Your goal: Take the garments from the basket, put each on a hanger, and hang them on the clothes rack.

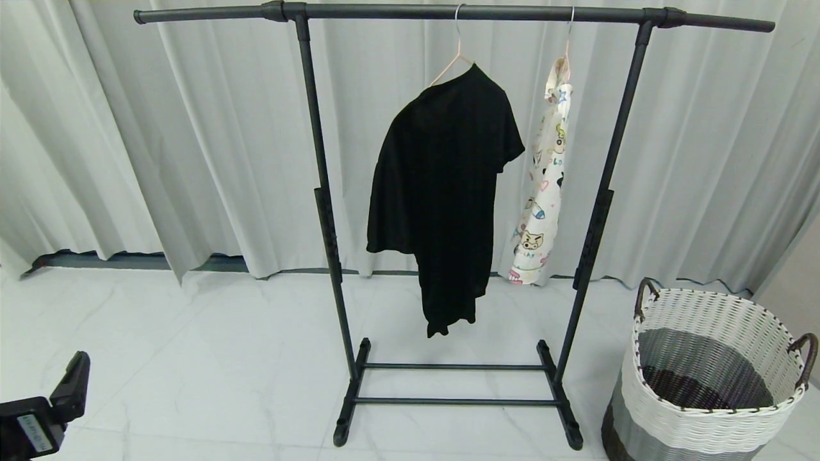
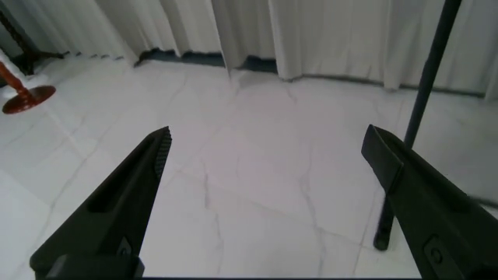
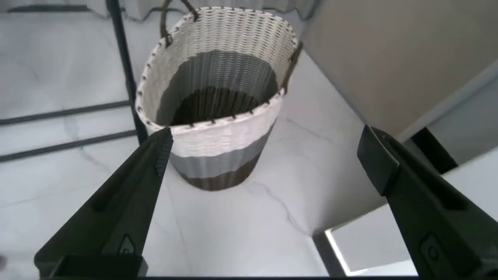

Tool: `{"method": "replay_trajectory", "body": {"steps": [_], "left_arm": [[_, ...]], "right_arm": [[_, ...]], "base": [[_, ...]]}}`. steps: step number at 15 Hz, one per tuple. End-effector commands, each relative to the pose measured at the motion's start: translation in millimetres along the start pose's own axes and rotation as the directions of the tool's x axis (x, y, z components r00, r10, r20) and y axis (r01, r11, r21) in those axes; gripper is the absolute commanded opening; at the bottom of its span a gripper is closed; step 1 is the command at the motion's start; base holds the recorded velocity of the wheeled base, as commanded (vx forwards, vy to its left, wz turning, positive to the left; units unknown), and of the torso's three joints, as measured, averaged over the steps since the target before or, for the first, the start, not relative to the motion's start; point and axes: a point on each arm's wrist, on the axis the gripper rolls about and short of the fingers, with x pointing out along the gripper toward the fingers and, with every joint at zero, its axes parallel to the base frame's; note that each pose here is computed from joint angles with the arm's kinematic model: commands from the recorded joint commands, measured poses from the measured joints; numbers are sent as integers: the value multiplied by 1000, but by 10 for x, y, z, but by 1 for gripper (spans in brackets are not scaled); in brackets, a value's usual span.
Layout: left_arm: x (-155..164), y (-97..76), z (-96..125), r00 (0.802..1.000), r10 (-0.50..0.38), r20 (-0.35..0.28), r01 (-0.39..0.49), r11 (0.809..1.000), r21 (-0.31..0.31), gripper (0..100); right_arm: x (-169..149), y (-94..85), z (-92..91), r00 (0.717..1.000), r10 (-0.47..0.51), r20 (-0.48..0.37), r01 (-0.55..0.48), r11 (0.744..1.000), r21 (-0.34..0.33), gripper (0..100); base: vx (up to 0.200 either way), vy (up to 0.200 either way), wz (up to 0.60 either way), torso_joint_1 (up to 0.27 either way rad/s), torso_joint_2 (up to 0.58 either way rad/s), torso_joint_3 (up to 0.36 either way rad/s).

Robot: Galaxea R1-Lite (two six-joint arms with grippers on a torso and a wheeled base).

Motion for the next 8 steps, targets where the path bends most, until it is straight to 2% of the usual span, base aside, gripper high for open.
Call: {"method": "replay_trajectory", "body": {"steps": [1,2,3,4,7,8], "left_arm": [[-309,171,-8,989,116,96,-109,992,-70,100],[-448,237,-90,978,190,85,-183,980,-83,100],[-601,297,-187,970,221,100,-211,973,-95,100],[-752,348,-296,964,228,137,-216,972,-96,100],[-1006,423,-578,945,232,229,-233,972,-23,100],[-1002,420,-589,948,236,216,-236,971,-24,100]], "right_arm": [[-227,-67,-641,992,-34,118,29,999,45,100],[-240,-65,-772,991,-34,130,28,999,46,100],[-251,-65,-857,989,-35,146,28,998,51,100],[-273,-69,-929,985,-38,169,28,998,62,100],[-303,-67,-1202,967,-47,249,25,995,93,100],[-282,-60,-1273,964,-55,259,31,995,96,100]], "base": [[0,0,0,0,0,0],[0,0,0,0,0,0],[0,0,0,0,0,0],[0,0,0,0,0,0],[0,0,0,0,0,0],[0,0,0,0,0,0]]}}
